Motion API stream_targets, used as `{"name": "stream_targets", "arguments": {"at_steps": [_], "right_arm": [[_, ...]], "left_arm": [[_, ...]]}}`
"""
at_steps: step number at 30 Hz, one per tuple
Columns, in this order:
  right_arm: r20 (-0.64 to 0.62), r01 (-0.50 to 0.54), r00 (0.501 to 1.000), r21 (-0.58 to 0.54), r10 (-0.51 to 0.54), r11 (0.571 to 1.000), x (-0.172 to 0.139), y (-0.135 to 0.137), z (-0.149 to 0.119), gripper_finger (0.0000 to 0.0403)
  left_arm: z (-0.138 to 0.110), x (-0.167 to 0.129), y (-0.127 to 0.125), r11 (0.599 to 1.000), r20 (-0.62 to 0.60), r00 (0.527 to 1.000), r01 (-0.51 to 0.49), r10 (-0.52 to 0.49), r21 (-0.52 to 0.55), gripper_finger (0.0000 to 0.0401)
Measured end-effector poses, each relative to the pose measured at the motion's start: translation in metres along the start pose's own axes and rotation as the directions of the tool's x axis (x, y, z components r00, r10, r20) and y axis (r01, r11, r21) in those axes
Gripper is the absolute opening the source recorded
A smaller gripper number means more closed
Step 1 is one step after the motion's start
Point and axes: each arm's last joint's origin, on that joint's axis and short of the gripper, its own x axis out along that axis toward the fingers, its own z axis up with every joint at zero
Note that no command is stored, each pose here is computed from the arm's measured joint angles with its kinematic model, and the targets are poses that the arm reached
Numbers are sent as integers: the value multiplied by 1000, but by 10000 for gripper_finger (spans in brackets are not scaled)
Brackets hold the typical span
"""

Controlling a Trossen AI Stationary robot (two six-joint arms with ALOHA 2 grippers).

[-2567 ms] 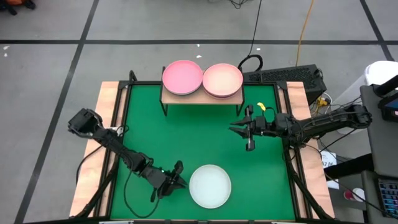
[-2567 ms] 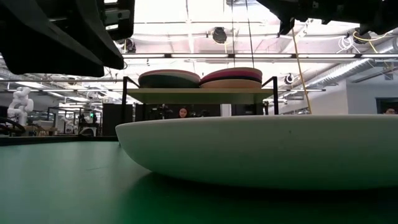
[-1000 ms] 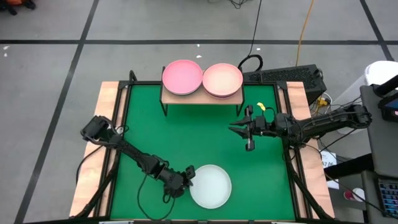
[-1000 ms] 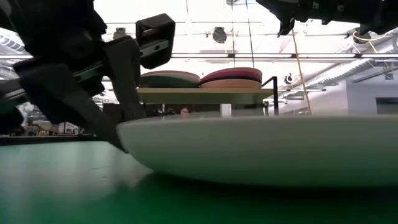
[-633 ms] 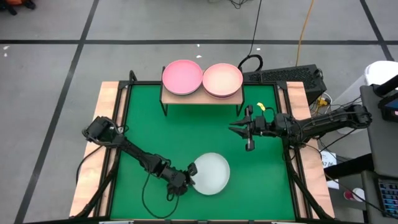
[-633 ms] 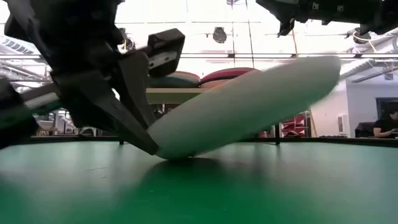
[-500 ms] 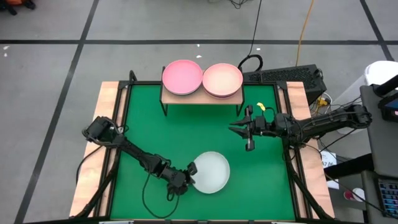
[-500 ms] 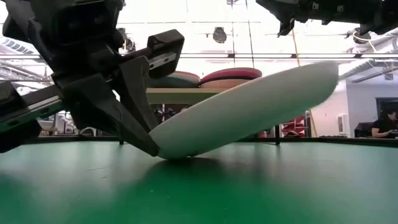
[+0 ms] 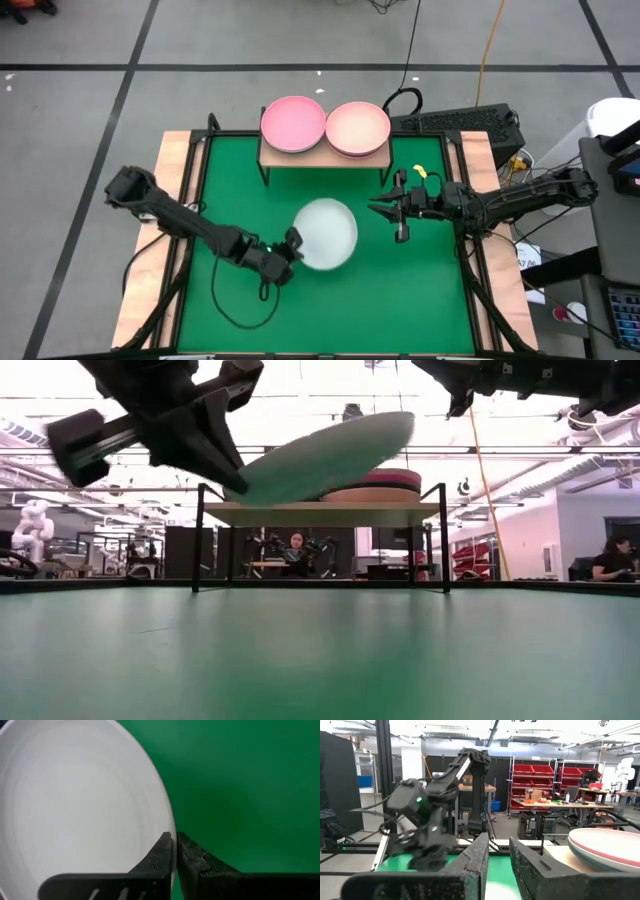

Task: Place and stack plates onto a shelf
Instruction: Stack the white plate on top of the light pink plate

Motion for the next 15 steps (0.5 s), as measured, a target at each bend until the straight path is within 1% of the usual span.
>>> {"name": "stream_targets", "arguments": {"at_steps": [4,10,15], "right_arm": [[5,0,1000,1,0,1000,0,0,0,64],[5,0,1000,1,0,1000,0,0,0,63],[2,0,1000,0,0,1000,0,0,0,63]], "left_arm": [[-19,-14,20,1000,-62,998,-17,16,-11,10],[-43,-28,57,992,-86,988,-126,126,0,10],[-64,-42,82,979,-118,972,-204,204,6,10]]}}
